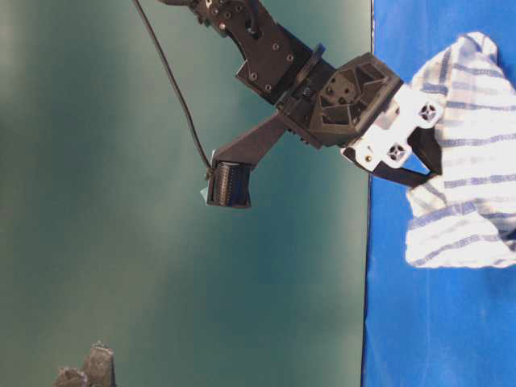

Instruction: Hand over the towel.

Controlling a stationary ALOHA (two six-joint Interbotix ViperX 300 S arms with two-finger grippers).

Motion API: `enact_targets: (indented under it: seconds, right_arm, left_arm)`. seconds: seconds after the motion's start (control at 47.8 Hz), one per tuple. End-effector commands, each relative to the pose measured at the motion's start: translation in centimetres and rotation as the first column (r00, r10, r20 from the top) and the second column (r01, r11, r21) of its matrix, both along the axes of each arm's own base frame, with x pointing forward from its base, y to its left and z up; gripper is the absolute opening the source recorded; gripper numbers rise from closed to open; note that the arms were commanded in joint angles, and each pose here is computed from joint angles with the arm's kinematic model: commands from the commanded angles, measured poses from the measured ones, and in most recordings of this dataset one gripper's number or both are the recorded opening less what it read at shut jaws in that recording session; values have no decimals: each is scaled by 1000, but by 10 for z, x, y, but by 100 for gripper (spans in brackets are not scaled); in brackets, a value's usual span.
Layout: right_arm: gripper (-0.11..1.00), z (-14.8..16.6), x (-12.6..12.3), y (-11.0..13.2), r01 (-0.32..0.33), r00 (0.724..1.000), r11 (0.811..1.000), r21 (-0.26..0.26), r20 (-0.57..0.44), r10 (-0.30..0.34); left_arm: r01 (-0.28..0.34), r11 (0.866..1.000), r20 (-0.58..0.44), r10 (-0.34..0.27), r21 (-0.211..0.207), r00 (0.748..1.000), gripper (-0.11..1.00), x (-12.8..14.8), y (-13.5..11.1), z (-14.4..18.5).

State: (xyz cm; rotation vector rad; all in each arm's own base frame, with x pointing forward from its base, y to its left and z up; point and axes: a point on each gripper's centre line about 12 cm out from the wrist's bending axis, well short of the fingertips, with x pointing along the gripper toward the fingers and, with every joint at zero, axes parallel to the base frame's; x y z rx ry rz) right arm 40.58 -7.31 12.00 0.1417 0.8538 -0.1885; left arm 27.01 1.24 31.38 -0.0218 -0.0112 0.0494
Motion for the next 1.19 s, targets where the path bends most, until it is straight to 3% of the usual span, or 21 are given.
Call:
enact_targets:
  seconds: [0.0,0.188,0.355,0.439,0.774,0.983,1.171]
  right_arm:
    - [4,14,6,-2,4,999,1000,-6,41,-4]
    - [7,14,6,-2,12,999,1000,1,45,-12]
    - [56,25,4,0,7,997,1000,-5,71,-6]
    - [72,36,1,2,5,995,1000,-9,95,-5]
    - [72,112,-24,6,9,957,999,-49,290,5]
    - [72,159,-55,11,20,882,995,-102,470,30]
    - [72,177,-88,17,41,805,991,-126,592,41]
  left_arm:
    - [-3,1000,20,3,2,1000,92,0,1,7]
    - [-2,1000,20,2,-2,1000,92,0,0,6]
    - [-2,1000,17,2,-2,1000,92,0,0,5]
    - [-2,1000,17,2,-1,1000,92,0,0,6]
    - [-2,1000,11,2,-3,1000,92,0,0,5]
    - [-2,1000,11,2,-3,1000,92,0,0,5]
    - [-2,1000,9,1,5,1000,92,0,0,5]
